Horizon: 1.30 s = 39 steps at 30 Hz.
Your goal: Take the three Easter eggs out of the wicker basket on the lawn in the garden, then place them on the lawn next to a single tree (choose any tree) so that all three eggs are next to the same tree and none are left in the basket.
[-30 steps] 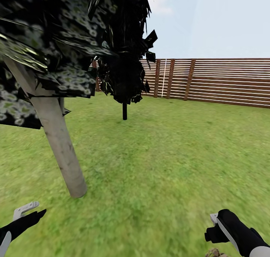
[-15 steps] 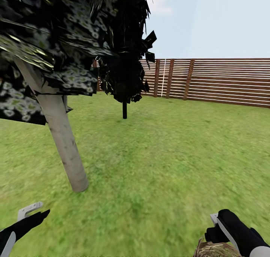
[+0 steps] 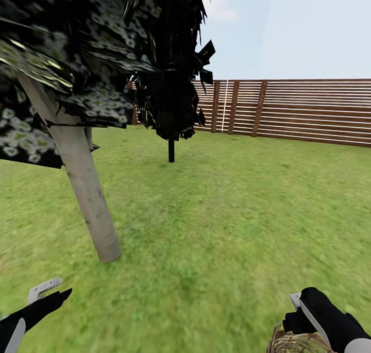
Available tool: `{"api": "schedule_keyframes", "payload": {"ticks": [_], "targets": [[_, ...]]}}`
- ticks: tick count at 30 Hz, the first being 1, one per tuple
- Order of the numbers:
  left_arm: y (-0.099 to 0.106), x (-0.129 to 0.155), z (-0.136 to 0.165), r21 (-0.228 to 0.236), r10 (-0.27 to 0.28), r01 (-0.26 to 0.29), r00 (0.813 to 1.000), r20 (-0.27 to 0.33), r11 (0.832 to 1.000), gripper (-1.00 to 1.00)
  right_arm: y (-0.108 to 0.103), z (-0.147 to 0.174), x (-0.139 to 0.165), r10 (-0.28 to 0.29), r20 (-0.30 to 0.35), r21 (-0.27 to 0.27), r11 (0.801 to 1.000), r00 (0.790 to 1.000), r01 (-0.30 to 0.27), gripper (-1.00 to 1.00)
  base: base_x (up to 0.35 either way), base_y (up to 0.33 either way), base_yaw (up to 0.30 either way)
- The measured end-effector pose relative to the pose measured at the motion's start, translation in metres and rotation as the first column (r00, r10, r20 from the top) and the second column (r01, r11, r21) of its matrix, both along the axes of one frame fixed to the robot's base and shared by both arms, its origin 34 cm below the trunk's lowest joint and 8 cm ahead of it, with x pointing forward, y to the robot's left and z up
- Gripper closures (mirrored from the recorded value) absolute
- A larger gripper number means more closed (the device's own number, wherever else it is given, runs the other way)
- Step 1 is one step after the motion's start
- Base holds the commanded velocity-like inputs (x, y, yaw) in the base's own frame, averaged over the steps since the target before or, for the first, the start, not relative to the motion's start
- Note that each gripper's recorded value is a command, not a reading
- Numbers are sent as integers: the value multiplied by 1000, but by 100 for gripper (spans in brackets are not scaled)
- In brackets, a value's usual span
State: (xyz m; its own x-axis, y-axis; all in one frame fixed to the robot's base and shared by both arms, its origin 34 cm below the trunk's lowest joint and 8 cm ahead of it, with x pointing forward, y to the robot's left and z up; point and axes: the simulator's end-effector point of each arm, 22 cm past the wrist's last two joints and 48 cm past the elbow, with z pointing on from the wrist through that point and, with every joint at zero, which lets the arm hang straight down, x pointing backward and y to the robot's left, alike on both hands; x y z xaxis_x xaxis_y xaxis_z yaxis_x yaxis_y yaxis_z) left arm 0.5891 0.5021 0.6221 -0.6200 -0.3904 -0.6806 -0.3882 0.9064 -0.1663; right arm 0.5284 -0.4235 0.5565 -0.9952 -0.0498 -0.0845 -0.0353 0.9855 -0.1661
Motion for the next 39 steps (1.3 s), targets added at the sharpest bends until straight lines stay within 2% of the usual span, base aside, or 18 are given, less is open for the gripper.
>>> {"api": "schedule_keyframes", "payload": {"ticks": [4, 13, 39], "targets": [[-9, 0, -11, -14, -3, 3, 1000, -2, 1000, -100, -1, -7, -1, 0, 0, -2, 1000, 1000, 0, -100, 0, 0, 0], [-12, -2, -29, -18, -1, 1, 1000, -2, 1000, -100, -18, -19, -3, -9, 3, -21, 1000, 1000, 9, -100, 0, 0, 0], [-13, -8, -80, -21, 0, 0, 1000, -1, 1000, -100, -14, -70, -9, -3, 1, -19, 1000, 1000, 3, -100, 0, 0, 0]]}}
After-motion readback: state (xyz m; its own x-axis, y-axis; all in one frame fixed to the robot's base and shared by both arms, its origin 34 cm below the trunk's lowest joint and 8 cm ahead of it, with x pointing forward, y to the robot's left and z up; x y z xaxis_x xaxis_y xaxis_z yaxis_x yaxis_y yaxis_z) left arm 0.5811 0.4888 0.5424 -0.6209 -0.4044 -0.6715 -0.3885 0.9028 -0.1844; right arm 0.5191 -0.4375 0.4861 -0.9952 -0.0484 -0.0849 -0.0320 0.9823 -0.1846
